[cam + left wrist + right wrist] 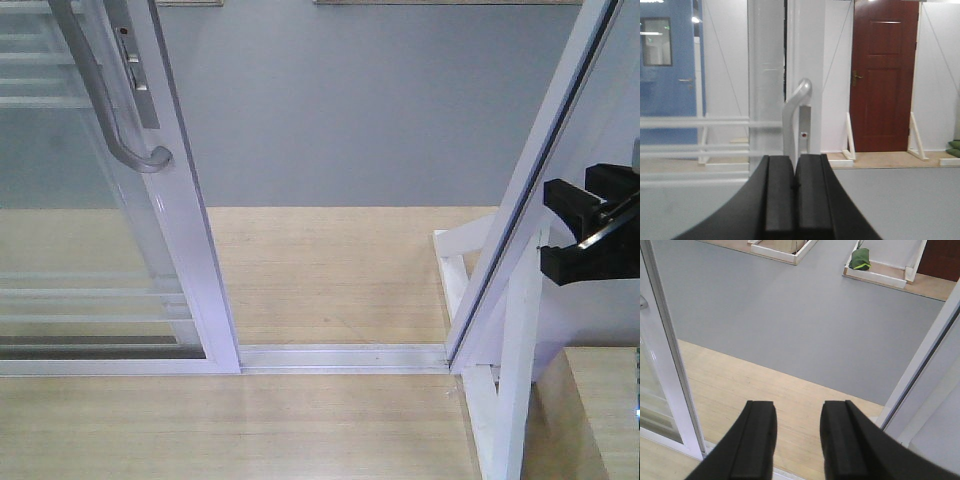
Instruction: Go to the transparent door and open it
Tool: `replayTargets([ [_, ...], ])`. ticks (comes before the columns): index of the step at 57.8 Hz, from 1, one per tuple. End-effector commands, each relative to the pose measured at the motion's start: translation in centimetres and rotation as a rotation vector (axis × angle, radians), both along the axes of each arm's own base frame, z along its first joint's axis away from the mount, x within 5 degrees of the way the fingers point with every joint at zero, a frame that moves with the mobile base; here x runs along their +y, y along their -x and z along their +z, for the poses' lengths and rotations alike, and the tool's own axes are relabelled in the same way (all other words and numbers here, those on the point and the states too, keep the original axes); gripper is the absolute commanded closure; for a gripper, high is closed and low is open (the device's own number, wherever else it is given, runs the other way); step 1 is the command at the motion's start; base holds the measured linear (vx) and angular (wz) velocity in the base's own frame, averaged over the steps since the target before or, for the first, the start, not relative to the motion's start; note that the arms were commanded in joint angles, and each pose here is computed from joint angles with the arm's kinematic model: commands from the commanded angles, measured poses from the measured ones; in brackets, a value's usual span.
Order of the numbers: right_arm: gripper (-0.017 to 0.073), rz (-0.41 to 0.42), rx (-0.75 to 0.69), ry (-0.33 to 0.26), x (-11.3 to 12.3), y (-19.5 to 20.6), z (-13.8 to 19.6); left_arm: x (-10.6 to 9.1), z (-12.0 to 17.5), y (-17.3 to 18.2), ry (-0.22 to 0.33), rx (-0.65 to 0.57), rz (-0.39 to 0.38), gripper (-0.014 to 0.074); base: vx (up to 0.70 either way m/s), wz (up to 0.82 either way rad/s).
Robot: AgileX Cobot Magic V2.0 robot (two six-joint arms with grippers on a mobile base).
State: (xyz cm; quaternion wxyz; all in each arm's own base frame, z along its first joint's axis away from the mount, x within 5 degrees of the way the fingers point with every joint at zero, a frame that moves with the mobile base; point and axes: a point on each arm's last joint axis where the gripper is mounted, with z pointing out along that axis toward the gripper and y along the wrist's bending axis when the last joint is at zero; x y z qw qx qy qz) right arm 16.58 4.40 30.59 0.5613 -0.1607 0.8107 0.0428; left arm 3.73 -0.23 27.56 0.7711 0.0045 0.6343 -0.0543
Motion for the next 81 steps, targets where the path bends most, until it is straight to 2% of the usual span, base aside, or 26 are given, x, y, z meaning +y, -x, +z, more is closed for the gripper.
replayTargets([
  [1,0.0253,-0.009,-0.111,-0.014,-0.1,-0.2,1.8,-0.2,-0.4,-0.2,0.046,-0.124,-0.029,0.0599,0.0,0.0],
  [16,0.0253,-0.009,-0.108,-0.013,-0.1,-0.3,1.7,-0.4,-7.0,-1.8,0.033,0.009,-0.033,0.0599,0.0,0.0],
  [30,0.0253,-0.009,-0.108,-0.013,-0.1,-0.3,1.7,-0.3,-7.7,-1.9,0.026,0.106,-0.023,0.0599,0.0,0.0],
  [64,0.026,-0.015,-0.131,-0.005,-0.3,0.1,1.3,-0.3,-7.7,-1.9,0.026,0.109,-0.022,0.0599,0.0,0.0],
  [69,0.0313,-0.046,-0.16,-0.009,-1.2,1.7,0.5,-0.3,-7.7,-1.9,0.026,0.109,-0.022,0.0599,0.0,0.0],
  [74,0.0398,-0.118,-0.226,-0.022,-2.5,3.7,-0.6,-0.3,-7.7,-1.9,0.026,0.109,-0.022,0.0599,0.0,0.0],
  [81,0.0554,-0.241,-0.351,-0.12,-4.0,6.7,-2.3,-0.3,-7.7,-1.9,0.026,0.109,-0.022,0.0599,0.0,0.0],
])
